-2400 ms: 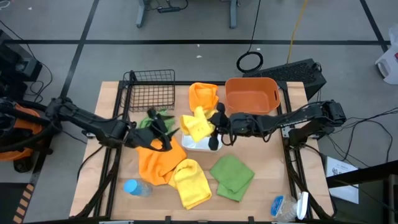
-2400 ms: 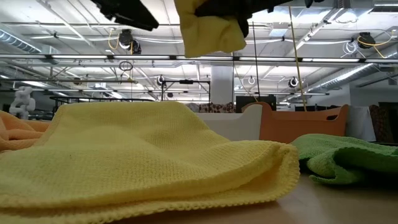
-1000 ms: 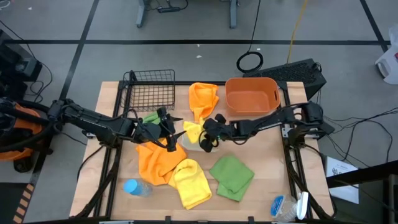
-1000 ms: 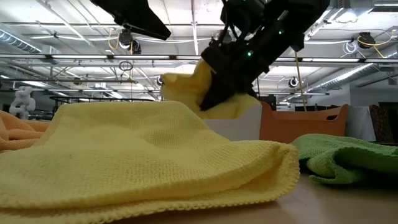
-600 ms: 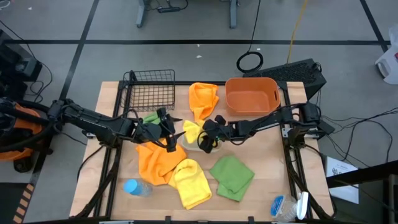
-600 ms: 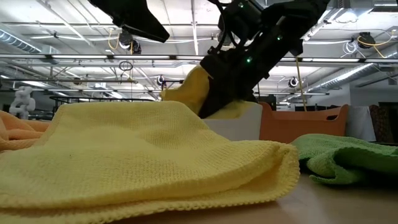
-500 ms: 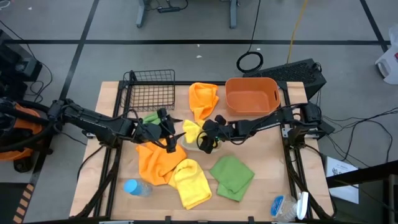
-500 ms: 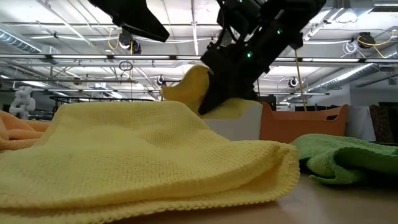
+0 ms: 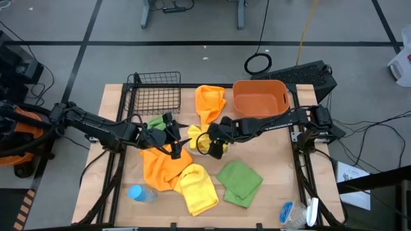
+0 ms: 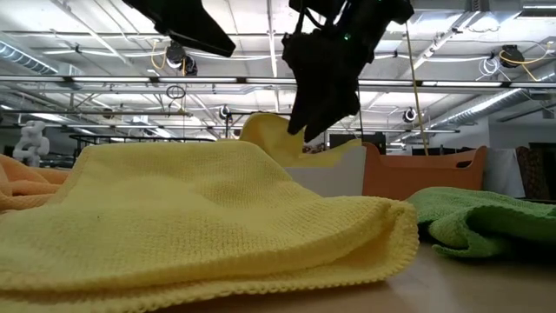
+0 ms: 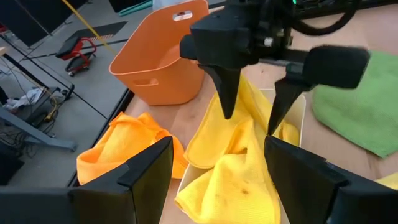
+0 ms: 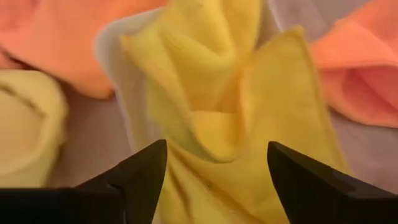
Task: Sort microfiber towel by color & place in baskets
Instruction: Put the top yellow microfiber towel into the white bin
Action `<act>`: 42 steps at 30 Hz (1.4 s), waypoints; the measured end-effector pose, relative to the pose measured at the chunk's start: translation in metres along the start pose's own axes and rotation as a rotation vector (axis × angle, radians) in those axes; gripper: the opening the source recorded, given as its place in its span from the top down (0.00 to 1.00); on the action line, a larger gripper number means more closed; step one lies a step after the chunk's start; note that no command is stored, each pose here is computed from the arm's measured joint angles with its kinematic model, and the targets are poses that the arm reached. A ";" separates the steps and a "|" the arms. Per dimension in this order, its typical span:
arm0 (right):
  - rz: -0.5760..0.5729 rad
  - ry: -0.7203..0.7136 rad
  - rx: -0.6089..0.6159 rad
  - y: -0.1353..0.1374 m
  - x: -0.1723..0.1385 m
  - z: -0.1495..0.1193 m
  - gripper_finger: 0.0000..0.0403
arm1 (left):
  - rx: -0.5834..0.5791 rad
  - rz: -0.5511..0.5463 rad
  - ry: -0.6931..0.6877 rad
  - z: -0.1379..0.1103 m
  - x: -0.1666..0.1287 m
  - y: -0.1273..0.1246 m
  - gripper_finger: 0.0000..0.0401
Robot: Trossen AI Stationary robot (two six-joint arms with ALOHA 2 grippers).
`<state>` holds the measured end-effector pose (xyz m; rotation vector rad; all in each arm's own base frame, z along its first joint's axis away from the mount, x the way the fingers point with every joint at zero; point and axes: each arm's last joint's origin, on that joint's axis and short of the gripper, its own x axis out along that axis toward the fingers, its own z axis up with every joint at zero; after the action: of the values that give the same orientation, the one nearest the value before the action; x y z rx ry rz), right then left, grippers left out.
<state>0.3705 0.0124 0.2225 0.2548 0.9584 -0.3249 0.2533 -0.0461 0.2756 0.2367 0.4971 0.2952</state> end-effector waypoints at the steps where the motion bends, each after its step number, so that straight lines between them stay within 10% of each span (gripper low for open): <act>1: 0.022 0.007 0.000 0.001 0.000 0.000 0.35 | 0.001 0.000 0.002 0.000 0.000 0.000 0.36; 16: -0.001 0.033 -0.051 -0.005 0.057 -0.003 0.98 | 0.032 -0.041 0.007 -0.002 -0.006 -0.011 0.36; 26: -0.042 0.071 0.005 -0.017 0.094 -0.009 0.92 | 0.056 -0.087 -0.008 -0.002 -0.013 -0.022 0.36; 42: 0.051 0.013 -0.025 -0.002 0.011 0.003 0.92 | 0.051 -0.095 -0.014 -0.001 -0.015 -0.025 0.36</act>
<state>0.3779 0.0081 0.2144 0.2581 0.9662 -0.2643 0.2455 -0.0740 0.2738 0.2635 0.5004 0.1884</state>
